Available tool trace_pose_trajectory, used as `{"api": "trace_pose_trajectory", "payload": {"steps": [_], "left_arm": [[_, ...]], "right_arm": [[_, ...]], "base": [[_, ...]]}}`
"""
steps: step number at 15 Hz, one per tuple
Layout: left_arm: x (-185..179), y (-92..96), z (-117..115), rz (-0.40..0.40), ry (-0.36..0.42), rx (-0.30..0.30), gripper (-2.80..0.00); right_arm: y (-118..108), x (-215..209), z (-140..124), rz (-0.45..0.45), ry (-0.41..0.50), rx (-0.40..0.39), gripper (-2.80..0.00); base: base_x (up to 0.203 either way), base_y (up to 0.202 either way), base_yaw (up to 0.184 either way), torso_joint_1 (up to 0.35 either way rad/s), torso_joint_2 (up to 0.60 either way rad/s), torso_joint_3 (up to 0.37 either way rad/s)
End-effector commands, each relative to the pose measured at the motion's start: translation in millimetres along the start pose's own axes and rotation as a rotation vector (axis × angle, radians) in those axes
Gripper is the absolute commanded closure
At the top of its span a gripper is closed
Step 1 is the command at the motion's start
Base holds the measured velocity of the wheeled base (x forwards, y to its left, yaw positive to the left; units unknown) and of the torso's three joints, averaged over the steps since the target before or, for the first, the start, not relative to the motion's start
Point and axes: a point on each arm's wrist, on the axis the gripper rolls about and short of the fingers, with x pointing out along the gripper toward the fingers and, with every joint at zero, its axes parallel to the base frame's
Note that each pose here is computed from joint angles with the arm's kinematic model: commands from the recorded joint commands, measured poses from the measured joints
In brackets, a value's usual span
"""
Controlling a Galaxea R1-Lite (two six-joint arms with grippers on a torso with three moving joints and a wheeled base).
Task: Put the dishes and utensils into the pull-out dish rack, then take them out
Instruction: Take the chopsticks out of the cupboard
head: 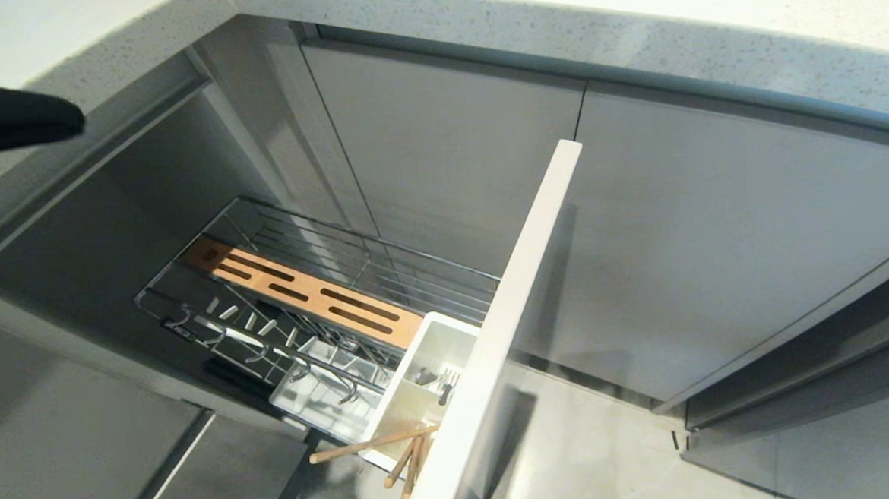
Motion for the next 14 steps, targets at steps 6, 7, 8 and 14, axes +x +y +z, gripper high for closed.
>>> {"api": "trace_pose_trajectory", "payload": {"steps": [6,7,8,14], "left_arm": [[51.6,9.0,-30.5,0.094,0.616,0.022,-2.8],[59.0,11.2,-35.0,0.119,0.679,0.048,-2.8],[64.8,14.5,-41.0,0.156,0.76,0.08,-2.8],[113.8,26.6,-64.7,0.268,1.011,0.121,-2.8]], "right_arm": [[0.0,0.2,-0.4,0.0,0.002,0.0,0.0],[0.0,0.2,-0.4,0.0,0.002,0.0,0.0],[0.0,0.2,-0.4,0.0,0.002,0.0,0.0],[0.0,0.2,-0.4,0.0,0.002,0.0,0.0]], "base": [[0.0,0.0,0.0,0.0,0.0,0.0],[0.0,0.0,0.0,0.0,0.0,0.0],[0.0,0.0,0.0,0.0,0.0,0.0],[0.0,0.0,0.0,0.0,0.0,0.0]]}}
